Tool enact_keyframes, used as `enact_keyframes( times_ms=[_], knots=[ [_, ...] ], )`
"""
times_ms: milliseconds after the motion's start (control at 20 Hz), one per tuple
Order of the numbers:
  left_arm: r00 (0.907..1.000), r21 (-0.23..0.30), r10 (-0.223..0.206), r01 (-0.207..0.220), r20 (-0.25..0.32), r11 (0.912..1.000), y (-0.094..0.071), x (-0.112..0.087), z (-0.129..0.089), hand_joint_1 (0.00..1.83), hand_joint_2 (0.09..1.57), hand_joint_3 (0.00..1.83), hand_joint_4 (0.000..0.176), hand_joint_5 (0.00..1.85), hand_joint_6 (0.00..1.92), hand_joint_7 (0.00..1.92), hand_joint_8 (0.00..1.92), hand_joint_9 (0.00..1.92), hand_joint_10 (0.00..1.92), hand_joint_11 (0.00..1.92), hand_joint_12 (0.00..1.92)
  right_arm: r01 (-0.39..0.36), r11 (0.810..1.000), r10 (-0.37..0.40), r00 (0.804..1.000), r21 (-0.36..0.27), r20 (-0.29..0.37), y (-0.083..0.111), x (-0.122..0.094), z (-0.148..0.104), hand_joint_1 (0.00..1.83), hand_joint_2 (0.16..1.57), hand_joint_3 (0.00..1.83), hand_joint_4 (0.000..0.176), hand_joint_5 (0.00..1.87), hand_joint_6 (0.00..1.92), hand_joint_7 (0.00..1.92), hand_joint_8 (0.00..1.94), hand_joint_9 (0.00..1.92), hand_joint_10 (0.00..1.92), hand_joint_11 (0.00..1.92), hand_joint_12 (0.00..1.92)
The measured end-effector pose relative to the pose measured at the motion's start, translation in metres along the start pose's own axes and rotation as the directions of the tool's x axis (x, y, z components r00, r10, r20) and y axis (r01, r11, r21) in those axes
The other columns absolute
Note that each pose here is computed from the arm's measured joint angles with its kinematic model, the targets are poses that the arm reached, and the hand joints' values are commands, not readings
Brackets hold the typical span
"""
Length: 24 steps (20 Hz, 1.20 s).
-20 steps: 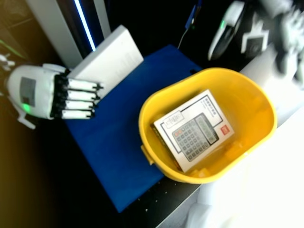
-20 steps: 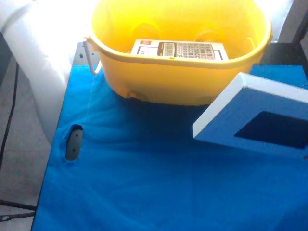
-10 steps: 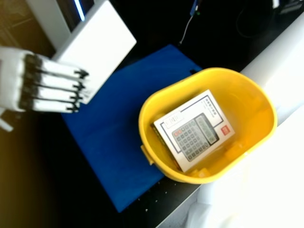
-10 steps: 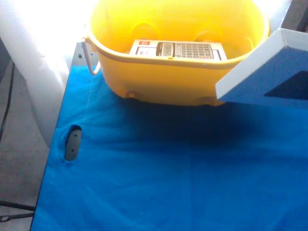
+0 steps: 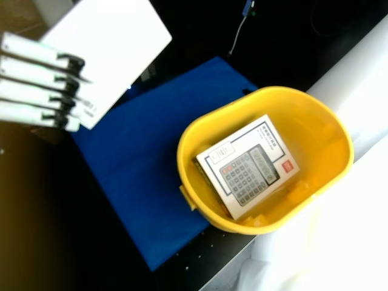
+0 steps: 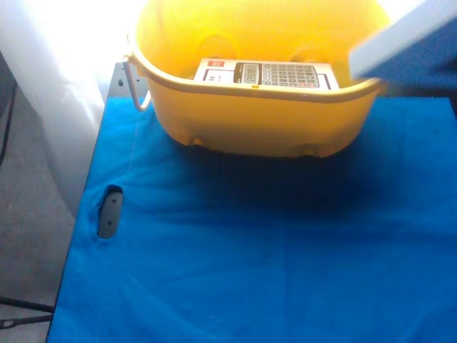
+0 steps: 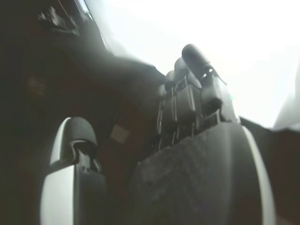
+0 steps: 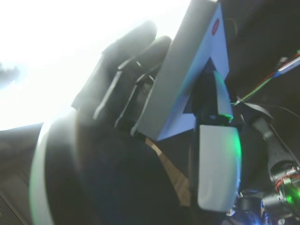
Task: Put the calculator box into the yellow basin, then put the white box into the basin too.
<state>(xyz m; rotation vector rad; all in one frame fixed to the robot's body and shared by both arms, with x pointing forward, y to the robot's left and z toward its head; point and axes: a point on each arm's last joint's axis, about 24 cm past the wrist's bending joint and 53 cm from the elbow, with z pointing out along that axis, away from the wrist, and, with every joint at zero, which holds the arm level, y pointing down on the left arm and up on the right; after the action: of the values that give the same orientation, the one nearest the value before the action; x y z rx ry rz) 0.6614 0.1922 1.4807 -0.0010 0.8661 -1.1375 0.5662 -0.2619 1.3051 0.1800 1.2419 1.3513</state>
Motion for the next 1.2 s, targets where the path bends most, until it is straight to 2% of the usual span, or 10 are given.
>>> enact_keyframes(
  times_ms=[250,300,400,500,550,600,700,800,1100,1200],
  knots=[
    [0.9996,-0.024,0.026,-0.026,-0.008,0.9994,0.005,0.001,0.0,0.64,1.15,0.01,0.0,0.39,0.01,0.37,0.0,0.19,0.47,0.0,1.31,0.037,0.998,-0.03,0.993,-0.06,0.11,0.006,-0.035,0.027,1.35,1.1,0.01,0.0,1.01,0.89,0.97,1.0,0.96,1.1,0.82,1.22],
    [0.9997,-0.027,0.024,-0.024,-0.007,0.9993,0.006,0.001,0.0,0.64,1.16,0.01,0.0,0.42,0.02,0.38,0.01,0.18,0.48,0.0,1.33,0.022,0.997,-0.013,0.99,-0.067,0.139,0.003,-0.04,0.035,1.26,1.09,0.0,0.0,1.09,0.87,0.98,0.97,0.96,0.93,0.81,1.22],
    [0.9996,-0.036,0.029,-0.029,-0.007,0.9989,0.009,-0.001,-0.002,0.6,1.19,0.0,0.0,0.37,0.0,0.38,0.0,0.19,0.43,0.0,1.12,0.024,0.998,-0.015,0.985,-0.05,0.172,-0.011,-0.038,0.053,1.37,1.1,0.0,0.0,0.99,0.9,0.96,1.02,0.94,1.17,0.81,1.23],
    [0.9993,-0.052,0.031,-0.032,-0.02,0.9981,0.015,0.002,-0.004,0.61,1.18,0.0,0.0,0.33,0.0,0.3,0.0,0.18,0.42,0.0,1.05,0.021,1.0,-0.022,0.989,0.01,0.147,-0.028,-0.029,0.059,1.24,1.09,0.0,0.0,1.1,0.86,0.97,0.98,0.99,0.84,0.81,1.22],
    [0.9993,-0.063,0.03,-0.032,-0.022,0.9975,0.017,0.002,-0.004,0.62,1.17,0.0,0.0,0.36,0.02,0.22,0.0,0.2,0.45,0.0,1.11,0.014,0.999,-0.019,0.99,0.031,0.14,-0.034,-0.027,0.061,1.35,1.1,0.01,0.0,1.01,0.89,0.97,1.0,0.95,1.1,0.82,1.22],
    [0.9995,-0.069,0.029,-0.03,-0.016,0.9972,0.019,0.0,-0.004,0.56,1.21,0.0,0.0,0.34,0.0,0.14,0.0,0.15,0.52,0.0,1.09,0.009,1.0,-0.013,0.989,0.029,0.148,-0.036,-0.028,0.064,1.26,1.09,0.0,0.0,1.09,0.87,0.98,0.97,0.96,0.93,0.81,1.22],
    [0.9997,-0.076,0.021,-0.022,-0.009,0.9969,0.022,-0.001,-0.005,0.51,1.23,0.0,0.0,0.28,0.0,0.16,0.01,0.14,0.33,0.0,0.76,-0.009,1.0,0.01,0.984,-0.006,0.18,-0.035,-0.032,0.077,1.37,1.1,0.0,0.0,0.99,0.9,0.96,1.02,0.94,1.17,0.81,1.23],
    [0.9991,-0.084,0.021,-0.024,-0.037,0.9962,0.026,0.011,-0.007,0.56,1.14,0.0,0.0,0.29,0.0,0.34,0.02,0.22,0.26,0.0,0.92,-0.04,0.999,0.043,0.981,-0.019,0.189,-0.038,-0.023,0.094,1.24,1.09,0.0,0.0,1.1,0.86,0.97,0.98,0.99,0.84,0.81,1.22],
    [0.9993,-0.1,0.011,-0.014,-0.035,0.9949,0.031,0.012,-0.008,0.62,1.17,0.0,0.0,0.36,0.01,0.36,0.0,0.22,0.29,0.0,1.02,-0.033,0.999,0.035,0.982,-0.015,0.183,-0.039,-0.005,0.126,1.37,1.1,0.0,0.0,0.99,0.9,0.96,1.02,0.94,1.17,0.81,1.23],
    [0.9988,-0.101,0.008,-0.013,-0.048,0.9948,0.032,0.018,-0.007,0.62,1.17,0.0,0.0,0.33,0.01,0.37,0.0,0.22,0.3,0.0,1.07,-0.044,0.999,0.044,0.984,-0.007,0.175,-0.043,0.001,0.132,1.27,1.09,0.0,0.0,1.08,0.88,0.97,0.97,0.95,0.95,0.8,1.23]
  ],
)
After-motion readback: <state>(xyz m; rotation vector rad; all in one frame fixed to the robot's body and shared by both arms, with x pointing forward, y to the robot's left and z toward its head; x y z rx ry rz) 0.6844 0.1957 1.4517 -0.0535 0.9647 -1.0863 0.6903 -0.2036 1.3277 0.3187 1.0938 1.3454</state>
